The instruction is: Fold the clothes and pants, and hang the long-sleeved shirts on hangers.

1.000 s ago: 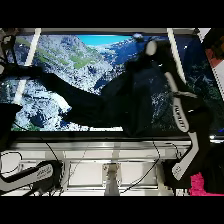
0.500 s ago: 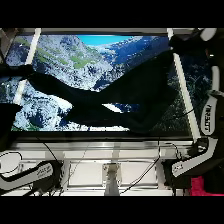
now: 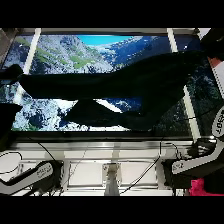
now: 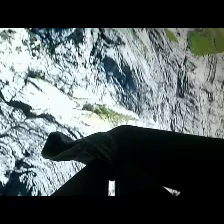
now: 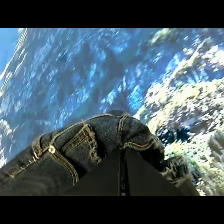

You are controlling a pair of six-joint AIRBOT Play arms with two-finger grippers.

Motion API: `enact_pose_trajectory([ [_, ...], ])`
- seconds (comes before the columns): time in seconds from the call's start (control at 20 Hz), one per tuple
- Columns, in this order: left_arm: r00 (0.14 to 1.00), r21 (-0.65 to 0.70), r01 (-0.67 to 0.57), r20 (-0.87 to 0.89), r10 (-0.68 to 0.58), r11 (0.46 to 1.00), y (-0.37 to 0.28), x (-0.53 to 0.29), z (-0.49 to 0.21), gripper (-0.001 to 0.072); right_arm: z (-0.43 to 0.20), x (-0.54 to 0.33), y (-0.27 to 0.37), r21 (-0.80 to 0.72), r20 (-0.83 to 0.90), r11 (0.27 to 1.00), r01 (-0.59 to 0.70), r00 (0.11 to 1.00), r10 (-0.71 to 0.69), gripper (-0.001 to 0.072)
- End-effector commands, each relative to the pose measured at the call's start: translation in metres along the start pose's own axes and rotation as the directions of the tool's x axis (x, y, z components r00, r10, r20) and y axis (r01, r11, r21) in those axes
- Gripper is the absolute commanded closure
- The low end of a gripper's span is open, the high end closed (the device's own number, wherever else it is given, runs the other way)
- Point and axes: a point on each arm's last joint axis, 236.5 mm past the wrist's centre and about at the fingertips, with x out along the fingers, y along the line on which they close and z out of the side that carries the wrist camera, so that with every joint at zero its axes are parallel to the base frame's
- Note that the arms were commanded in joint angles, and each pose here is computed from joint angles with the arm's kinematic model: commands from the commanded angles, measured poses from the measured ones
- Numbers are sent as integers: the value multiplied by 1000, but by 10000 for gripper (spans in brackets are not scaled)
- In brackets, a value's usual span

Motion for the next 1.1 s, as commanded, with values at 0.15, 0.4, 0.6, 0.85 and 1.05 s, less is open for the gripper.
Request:
enact_pose_trajectory([
  [0.15, 983, -121, 148, 130, -132, 982, -40, 8, 31, 701, 35, 4, -11, 170, 144, 985, -20, 990, -5, 696],
  [0.4, 866, -450, 431, 451, -217, 782, -58, 72, 108, 693, 66, 44, -4, 700, 298, 669, -249, 954, 43, 686],
  [0.6, 832, -656, 507, 543, -116, 559, -37, 118, 120, 95, 97, 49, 12, 660, 426, 626, -415, 893, 143, 318],
  [0.85, 849, -533, 438, 510, -139, 723, -39, 121, 113, 215, 59, 58, -36, 467, 222, 866, -176, 972, 78, 325],
  [1.05, 863, -249, 421, 406, -300, 872, -72, 99, 95, 697, -3, 54, -85, 164, -68, 986, 9, 998, 3, 683],
])
